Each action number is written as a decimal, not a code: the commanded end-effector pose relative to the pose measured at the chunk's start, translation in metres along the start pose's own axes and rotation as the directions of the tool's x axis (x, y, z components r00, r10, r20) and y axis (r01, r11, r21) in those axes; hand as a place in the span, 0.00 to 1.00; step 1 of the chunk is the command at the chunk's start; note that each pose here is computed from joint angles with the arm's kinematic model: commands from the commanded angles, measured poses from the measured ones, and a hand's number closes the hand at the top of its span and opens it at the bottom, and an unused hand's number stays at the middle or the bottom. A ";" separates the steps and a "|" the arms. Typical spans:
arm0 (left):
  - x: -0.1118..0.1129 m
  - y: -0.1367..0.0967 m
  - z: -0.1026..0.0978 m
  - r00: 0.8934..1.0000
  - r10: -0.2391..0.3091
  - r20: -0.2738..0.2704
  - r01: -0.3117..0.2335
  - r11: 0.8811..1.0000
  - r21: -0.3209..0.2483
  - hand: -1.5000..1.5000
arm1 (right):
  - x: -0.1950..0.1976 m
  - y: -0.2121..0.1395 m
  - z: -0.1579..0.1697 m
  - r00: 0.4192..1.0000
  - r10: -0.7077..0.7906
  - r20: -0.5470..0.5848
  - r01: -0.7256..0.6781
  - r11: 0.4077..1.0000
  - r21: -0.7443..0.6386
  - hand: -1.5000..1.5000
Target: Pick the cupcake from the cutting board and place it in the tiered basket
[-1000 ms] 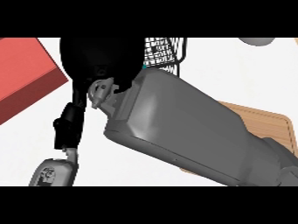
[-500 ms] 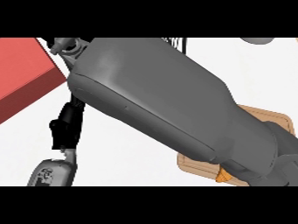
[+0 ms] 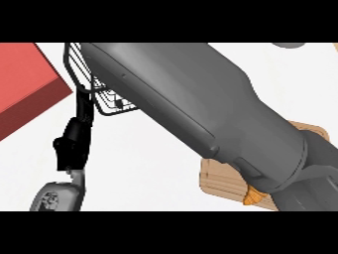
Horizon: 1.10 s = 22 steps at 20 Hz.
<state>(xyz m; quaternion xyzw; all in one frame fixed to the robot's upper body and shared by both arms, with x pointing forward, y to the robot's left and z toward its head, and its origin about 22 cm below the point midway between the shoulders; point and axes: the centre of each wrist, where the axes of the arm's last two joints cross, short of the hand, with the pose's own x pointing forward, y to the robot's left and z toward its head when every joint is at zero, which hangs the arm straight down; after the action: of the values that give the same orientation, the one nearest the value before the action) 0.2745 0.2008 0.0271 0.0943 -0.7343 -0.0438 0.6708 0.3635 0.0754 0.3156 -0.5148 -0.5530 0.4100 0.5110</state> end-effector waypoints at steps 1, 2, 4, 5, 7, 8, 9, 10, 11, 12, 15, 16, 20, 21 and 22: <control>0.012 -0.016 -0.001 0.999 0.015 0.034 -0.013 0.998 -0.066 0.50 | -0.012 0.026 -0.021 0.997 0.024 -0.077 -0.025 1.000 -0.002 1.00; 0.004 0.002 -0.003 1.000 0.016 0.022 -0.015 0.999 -0.043 0.50 | -0.006 0.010 -0.021 0.997 0.016 -0.070 -0.014 1.000 0.018 1.00; 0.013 -0.011 -0.010 0.999 0.000 0.037 0.003 0.998 -0.061 0.50 | -0.021 0.027 -0.027 0.967 -0.163 -0.195 0.173 0.984 0.035 1.00; 0.006 -0.012 -0.001 0.999 -0.002 0.034 0.004 0.998 -0.055 0.50 | -0.023 0.021 -0.029 0.942 -0.252 -0.220 0.265 0.964 0.029 0.00; 0.005 -0.010 0.005 0.999 0.026 0.034 -0.023 0.997 -0.073 0.50 | -0.033 0.034 -0.038 0.935 -0.272 -0.228 0.291 0.955 0.051 0.00; 0.007 -0.011 -0.001 0.999 0.019 0.031 -0.017 0.998 -0.057 0.50 | -0.036 0.044 -0.037 0.936 -0.286 -0.206 0.305 0.950 0.064 0.00; 0.003 -0.011 0.000 0.999 0.017 0.037 -0.015 0.997 -0.071 0.50 | -0.035 0.032 -0.041 0.923 -0.334 -0.191 0.349 0.936 0.047 0.00; 0.010 -0.009 -0.001 0.999 0.010 0.040 -0.007 0.997 -0.076 0.50 | -0.037 0.039 -0.041 0.908 -0.360 -0.214 0.375 0.927 0.032 0.00; 0.004 -0.014 -0.005 1.000 0.003 0.030 -0.001 0.998 -0.070 0.50 | -0.040 0.049 -0.039 0.900 -0.391 -0.192 0.405 0.914 0.036 0.00; 0.014 -0.010 -0.014 0.999 0.004 0.032 -0.002 0.998 -0.060 0.50 | -0.041 0.047 -0.039 0.882 -0.434 -0.185 0.444 0.896 0.015 0.00; -0.001 -0.006 0.002 1.000 0.018 0.015 -0.017 0.999 -0.050 0.50 | -0.038 0.030 -0.041 0.815 -0.548 -0.187 0.543 0.836 -0.080 0.00; -0.003 -0.009 -0.002 1.000 0.007 0.027 -0.006 0.999 -0.039 0.50 | -0.039 0.019 -0.043 0.786 -0.592 -0.179 0.582 0.806 -0.109 0.00; 0.001 0.006 0.001 1.000 0.000 0.014 0.000 1.000 -0.015 0.50 | -0.067 0.002 -0.057 0.716 -0.657 -0.235 0.614 0.754 -0.234 0.00; -0.002 0.002 -0.001 1.000 0.006 -0.007 -0.006 1.000 0.003 0.50 | -0.056 0.016 -0.049 0.687 -0.674 -0.271 0.629 0.739 -0.241 0.00; 0.006 0.004 -0.002 1.000 -0.008 0.003 0.008 1.000 -0.008 0.50 | -0.074 0.012 -0.058 0.683 -0.671 -0.288 0.625 0.741 -0.246 0.00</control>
<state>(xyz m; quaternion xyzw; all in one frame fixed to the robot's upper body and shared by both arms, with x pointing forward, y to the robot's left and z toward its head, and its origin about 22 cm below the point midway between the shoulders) 0.2679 0.2125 0.0234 0.1131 -0.7262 -0.0301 0.6775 0.4132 0.0179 0.2983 -0.3865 -0.6345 0.1430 0.6539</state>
